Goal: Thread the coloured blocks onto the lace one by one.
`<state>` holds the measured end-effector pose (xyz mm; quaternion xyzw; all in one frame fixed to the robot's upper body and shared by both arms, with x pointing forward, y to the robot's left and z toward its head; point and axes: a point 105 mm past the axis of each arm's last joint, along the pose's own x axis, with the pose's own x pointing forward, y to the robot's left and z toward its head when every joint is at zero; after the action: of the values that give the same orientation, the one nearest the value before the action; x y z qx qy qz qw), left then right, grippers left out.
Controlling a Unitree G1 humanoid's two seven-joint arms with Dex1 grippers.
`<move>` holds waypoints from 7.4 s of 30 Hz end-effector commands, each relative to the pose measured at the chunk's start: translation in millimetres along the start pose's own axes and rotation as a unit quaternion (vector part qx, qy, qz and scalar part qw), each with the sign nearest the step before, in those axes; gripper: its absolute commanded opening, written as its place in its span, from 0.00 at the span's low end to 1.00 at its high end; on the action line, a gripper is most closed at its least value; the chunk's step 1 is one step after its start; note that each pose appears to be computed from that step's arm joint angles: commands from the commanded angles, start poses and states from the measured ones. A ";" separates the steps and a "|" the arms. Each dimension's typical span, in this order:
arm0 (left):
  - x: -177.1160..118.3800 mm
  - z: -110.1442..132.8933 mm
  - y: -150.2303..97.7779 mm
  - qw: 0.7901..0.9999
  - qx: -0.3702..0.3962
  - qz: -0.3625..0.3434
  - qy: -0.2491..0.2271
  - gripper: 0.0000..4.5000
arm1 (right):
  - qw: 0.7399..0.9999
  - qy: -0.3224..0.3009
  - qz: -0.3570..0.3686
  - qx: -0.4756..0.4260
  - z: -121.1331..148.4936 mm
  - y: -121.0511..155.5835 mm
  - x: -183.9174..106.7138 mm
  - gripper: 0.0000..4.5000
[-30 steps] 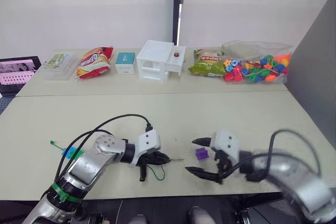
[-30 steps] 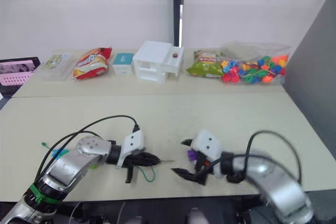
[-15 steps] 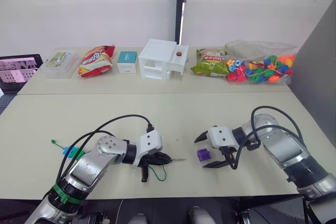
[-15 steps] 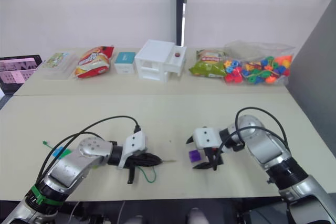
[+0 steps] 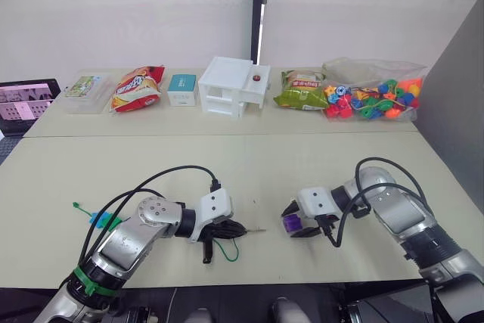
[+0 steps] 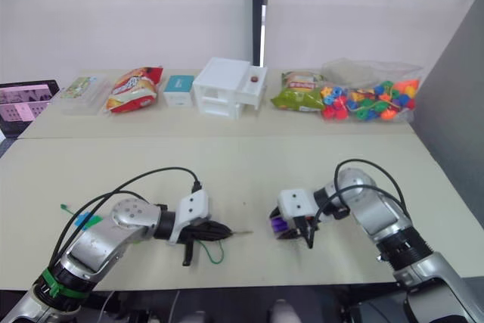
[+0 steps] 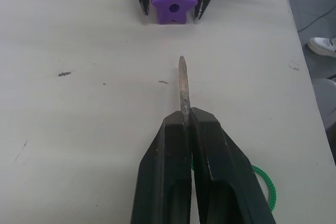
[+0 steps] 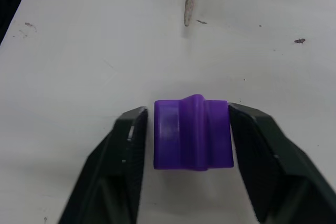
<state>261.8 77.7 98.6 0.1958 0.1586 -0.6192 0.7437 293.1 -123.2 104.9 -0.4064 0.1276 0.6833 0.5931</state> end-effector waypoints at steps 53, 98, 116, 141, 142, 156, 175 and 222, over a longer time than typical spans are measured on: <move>23.2 41.7 -13.5 0.996 0.071 -0.056 0.013 0.00 | 0.988 0.013 -0.073 0.134 12.5 25.4 31.6 0.31; 27.0 37.6 -8.5 0.996 0.074 -0.054 0.019 0.00 | 0.986 0.033 -0.071 0.151 7.1 31.7 29.2 0.31; 70.5 46.5 -17.1 0.993 0.057 -0.099 -0.017 0.00 | 0.983 0.039 -0.084 0.161 3.5 30.1 26.0 0.31; 38.2 -10.5 -6.6 0.999 -0.023 -0.038 0.027 0.64 | 0.980 0.038 -0.093 0.170 4.8 30.9 21.7 0.31; 39.3 -13.8 -6.1 0.999 -0.021 -0.036 0.034 0.64 | 0.980 0.038 -0.094 0.170 5.1 30.6 21.3 0.31; 51.5 -6.4 -5.6 0.999 0.000 -0.042 0.013 0.01 | 0.980 0.040 -0.095 0.171 5.0 31.9 19.6 0.31; 33.3 16.5 -3.4 1.000 -0.001 -0.017 -0.008 0.47 | 0.980 0.039 -0.095 0.169 4.8 34.1 23.8 0.31; 73.5 29.8 -9.6 0.998 0.037 -0.031 -0.040 0.18 | 0.977 0.045 -0.106 0.180 4.1 33.5 17.2 0.31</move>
<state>271.6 5.1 78.9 0.2058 0.1318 -0.6395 0.7289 261.9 -111.5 93.2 -0.3415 0.2072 0.5735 0.7153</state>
